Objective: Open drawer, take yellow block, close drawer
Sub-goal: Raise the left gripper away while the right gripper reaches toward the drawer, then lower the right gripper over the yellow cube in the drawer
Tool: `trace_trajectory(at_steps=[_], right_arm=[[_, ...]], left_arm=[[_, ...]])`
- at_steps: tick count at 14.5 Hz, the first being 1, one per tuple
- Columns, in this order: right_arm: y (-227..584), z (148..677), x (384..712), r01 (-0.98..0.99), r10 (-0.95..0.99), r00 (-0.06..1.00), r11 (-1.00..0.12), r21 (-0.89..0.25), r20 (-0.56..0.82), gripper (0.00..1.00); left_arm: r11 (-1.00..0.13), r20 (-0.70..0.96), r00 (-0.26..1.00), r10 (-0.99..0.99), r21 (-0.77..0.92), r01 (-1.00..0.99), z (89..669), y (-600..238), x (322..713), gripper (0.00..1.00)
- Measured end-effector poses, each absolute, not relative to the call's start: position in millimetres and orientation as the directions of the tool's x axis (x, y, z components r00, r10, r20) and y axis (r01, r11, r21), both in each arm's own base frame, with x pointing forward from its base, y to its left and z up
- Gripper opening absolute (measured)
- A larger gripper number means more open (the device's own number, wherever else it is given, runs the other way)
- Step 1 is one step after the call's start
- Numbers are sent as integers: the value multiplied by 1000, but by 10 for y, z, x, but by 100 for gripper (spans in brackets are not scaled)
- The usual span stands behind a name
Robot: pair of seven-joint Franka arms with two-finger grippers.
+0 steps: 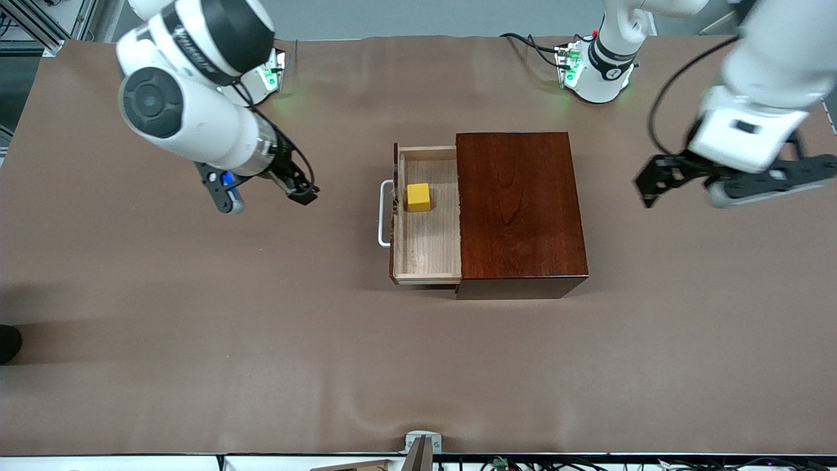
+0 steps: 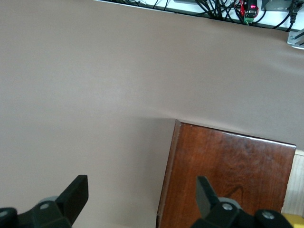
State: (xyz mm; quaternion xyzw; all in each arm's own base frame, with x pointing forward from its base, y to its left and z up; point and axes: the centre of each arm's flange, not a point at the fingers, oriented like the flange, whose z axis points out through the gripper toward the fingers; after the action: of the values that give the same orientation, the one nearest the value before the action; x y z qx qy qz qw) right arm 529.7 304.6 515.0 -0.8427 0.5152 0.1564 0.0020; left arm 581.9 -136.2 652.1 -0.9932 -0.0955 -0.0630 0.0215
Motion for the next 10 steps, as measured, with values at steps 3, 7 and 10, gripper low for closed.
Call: trace_trajectory(at_steps=[3, 7, 10], right_arm=[[3417, 4992, 5149, -902, -896, 369, -409, 135, -248, 100], [3739, 4797, 4982, -932, -926, 300, -336, 138, -229, 100], [3966, 4629, 4933, -953, -948, 245, -274, 127, -202, 100]], left_arm=[[-988, 115, 982, 149, -18, 152, 6519, -827, 5913, 100], [-991, 76, 989, 125, -32, 127, 6574, -501, 5829, 100], [-994, 67, 993, 98, -34, 101, 6634, -432, 5759, 100]])
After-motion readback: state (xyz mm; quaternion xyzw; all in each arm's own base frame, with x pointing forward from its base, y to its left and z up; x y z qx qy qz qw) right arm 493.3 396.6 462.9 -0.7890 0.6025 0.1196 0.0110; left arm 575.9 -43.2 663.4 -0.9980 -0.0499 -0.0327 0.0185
